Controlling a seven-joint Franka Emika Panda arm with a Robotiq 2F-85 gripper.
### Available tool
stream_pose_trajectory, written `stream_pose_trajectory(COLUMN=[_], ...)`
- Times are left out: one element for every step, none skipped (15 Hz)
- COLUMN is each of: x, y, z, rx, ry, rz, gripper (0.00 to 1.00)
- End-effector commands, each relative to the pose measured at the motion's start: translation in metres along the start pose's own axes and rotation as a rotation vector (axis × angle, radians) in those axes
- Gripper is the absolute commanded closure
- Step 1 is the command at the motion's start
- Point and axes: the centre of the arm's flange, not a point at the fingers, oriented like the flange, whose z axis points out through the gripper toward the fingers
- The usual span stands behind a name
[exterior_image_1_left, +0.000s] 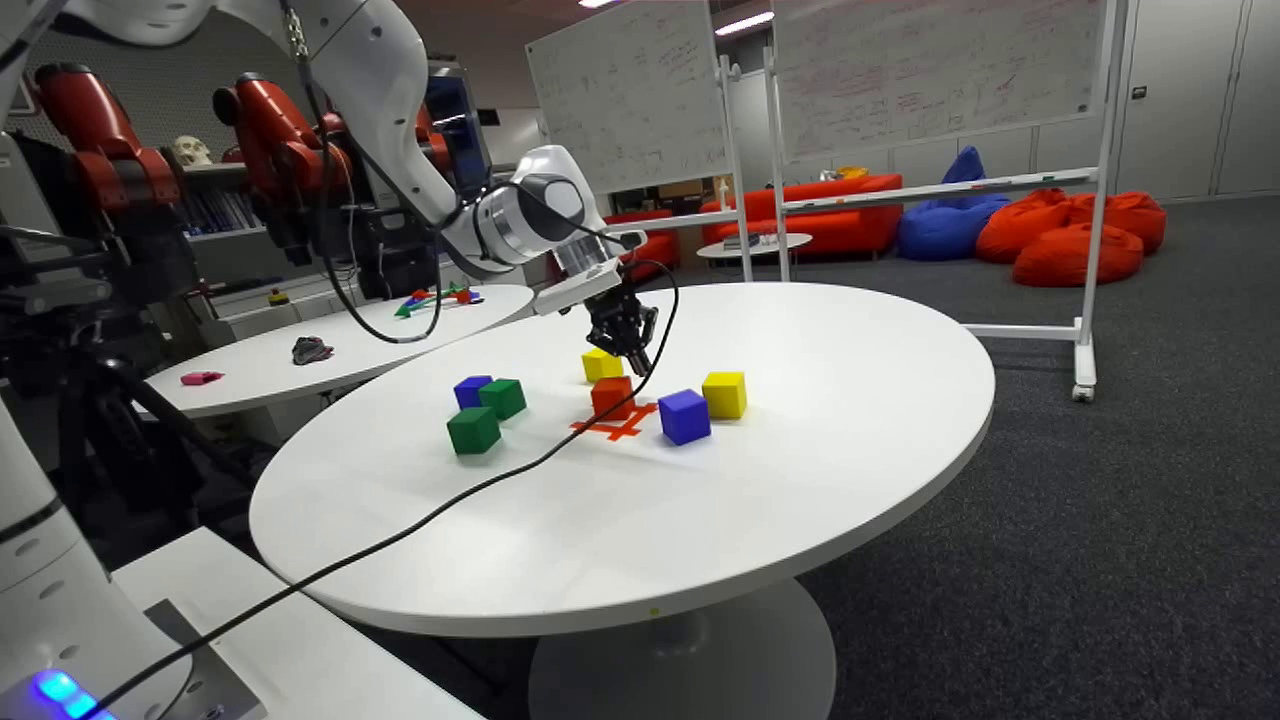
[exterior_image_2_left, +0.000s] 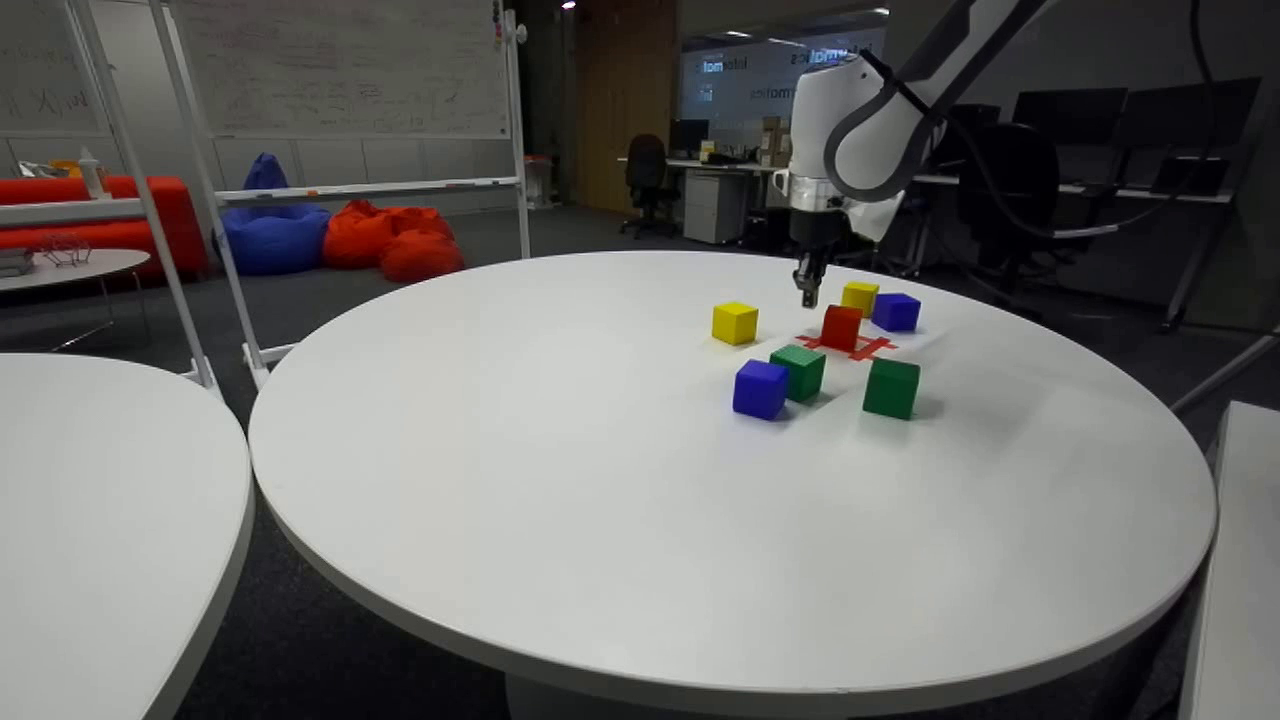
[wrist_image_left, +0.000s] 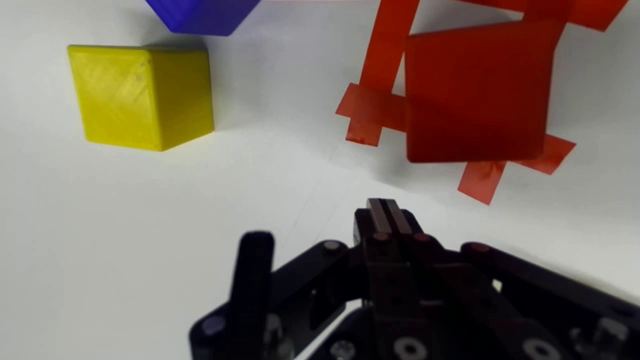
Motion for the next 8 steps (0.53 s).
stream_pose_trajectory(x=[-0.007, -0.009, -0.012, -0.015, -0.016, -0.017, -0.018, -0.019], y=[0.007, 0.008, 0.009, 0.01, 0.011, 0.011, 0.012, 0.012], z=[-0.001, 0.0, 0.0, 0.0, 0.0, 0.0, 0.001, 0.001], rx=[-0.007, -0.008, -0.007, -0.008, -0.009, -0.011, -0.012, -0.013], ry=[-0.035, -0.04, -0.041, -0.041, -0.042, -0.043, -0.045, -0.046], rz=[0.03, 0.039, 0.047, 0.055, 0.062, 0.072, 0.077, 0.084], gripper=[1.0, 1.0, 1.0, 1.0, 1.0, 1.0, 1.0, 1.0])
